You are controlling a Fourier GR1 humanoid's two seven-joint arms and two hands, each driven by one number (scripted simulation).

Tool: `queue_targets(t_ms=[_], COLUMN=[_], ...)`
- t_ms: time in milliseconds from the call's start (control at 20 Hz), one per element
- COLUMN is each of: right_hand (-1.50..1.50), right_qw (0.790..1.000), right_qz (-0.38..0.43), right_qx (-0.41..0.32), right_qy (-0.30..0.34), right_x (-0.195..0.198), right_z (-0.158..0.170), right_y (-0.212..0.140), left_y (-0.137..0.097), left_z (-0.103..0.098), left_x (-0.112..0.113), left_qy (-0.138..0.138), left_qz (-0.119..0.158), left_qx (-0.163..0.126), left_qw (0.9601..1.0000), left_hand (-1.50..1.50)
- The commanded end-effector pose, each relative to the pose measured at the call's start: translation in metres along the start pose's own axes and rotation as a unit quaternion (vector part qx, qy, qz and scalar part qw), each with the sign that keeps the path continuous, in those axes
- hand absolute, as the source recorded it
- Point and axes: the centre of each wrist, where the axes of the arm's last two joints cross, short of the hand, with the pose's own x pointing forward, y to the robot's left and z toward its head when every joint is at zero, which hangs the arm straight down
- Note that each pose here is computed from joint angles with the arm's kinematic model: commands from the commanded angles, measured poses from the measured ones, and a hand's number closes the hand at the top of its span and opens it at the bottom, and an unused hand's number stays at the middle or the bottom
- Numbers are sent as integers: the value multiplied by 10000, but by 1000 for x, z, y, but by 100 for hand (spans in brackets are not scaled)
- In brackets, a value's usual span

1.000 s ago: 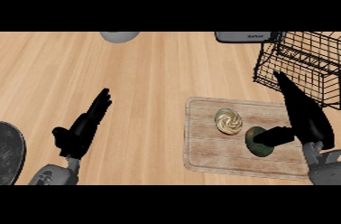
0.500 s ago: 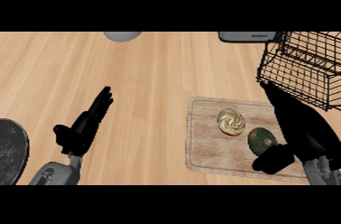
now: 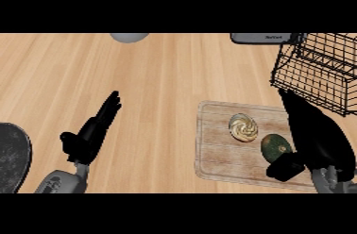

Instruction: Pick the squash from the cutting board and place it in the tiered basket

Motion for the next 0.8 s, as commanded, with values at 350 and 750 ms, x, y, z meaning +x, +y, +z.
queue_targets(t_ms=[350, 750], right_hand=[-150, -150], right_qw=[9908, 9840], right_qz=[4, 152], right_qx=[397, 466], right_qy=[1292, 1715], right_x=[17, -9], right_z=[1, -17], right_y=[39, 52], left_y=[1, 1], left_z=[-4, 5], left_x=[9, -8], left_qy=[-19, -24], left_qz=[37, -41], left_qx=[-91, -38], left_qw=[10000, 10000], left_hand=[0, 0])
